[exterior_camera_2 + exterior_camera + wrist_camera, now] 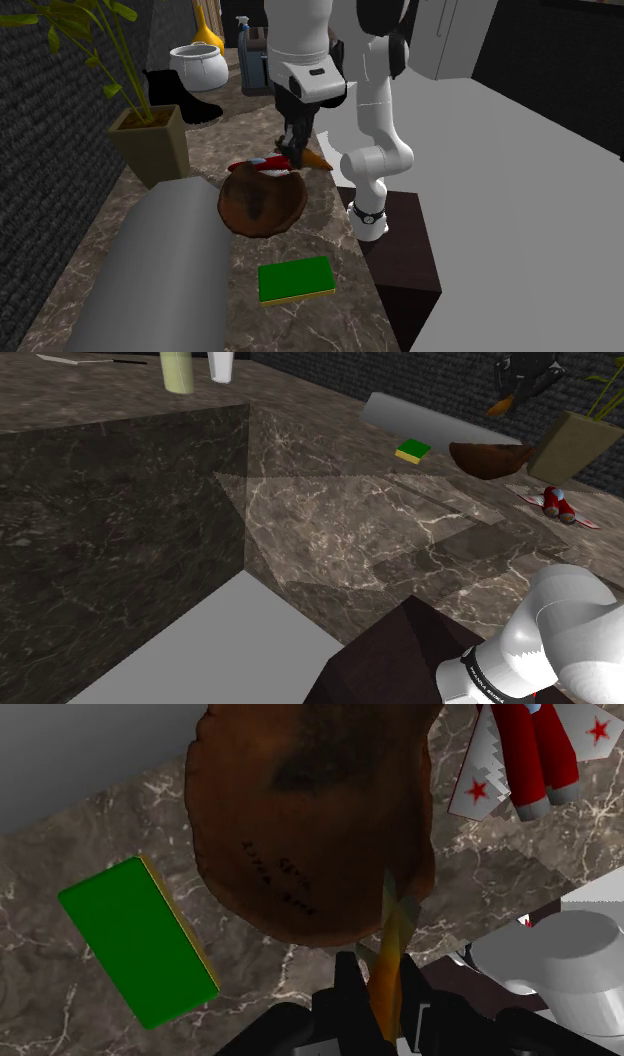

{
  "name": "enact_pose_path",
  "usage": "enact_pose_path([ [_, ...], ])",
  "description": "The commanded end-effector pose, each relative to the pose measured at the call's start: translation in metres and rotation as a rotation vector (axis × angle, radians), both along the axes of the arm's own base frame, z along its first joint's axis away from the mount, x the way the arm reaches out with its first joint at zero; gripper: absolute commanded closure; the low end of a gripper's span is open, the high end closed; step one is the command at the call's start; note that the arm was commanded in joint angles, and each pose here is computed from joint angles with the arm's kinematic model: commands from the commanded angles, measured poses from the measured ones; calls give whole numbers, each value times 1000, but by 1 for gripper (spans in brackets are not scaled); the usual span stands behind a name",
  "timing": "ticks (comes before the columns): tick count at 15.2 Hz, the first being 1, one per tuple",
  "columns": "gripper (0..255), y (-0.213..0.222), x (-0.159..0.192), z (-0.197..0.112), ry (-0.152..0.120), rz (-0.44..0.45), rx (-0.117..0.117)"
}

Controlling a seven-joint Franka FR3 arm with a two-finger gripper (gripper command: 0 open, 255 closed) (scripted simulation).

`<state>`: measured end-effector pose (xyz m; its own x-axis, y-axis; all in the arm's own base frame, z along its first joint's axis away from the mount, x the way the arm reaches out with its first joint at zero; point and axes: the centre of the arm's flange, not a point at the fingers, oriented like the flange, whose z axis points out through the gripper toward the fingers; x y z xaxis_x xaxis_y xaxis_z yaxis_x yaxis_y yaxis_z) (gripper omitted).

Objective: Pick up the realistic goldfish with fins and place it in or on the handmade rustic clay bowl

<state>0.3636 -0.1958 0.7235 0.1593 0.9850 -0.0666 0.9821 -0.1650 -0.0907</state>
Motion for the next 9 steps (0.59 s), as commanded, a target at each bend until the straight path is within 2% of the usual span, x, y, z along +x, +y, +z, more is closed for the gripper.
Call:
enact_pose_path([
  [1,255,-27,-4,0,0,2,0],
  [5,255,-88,-19,-1,0,2,-1],
  [9,255,-88,-19,-22,0,2,0],
])
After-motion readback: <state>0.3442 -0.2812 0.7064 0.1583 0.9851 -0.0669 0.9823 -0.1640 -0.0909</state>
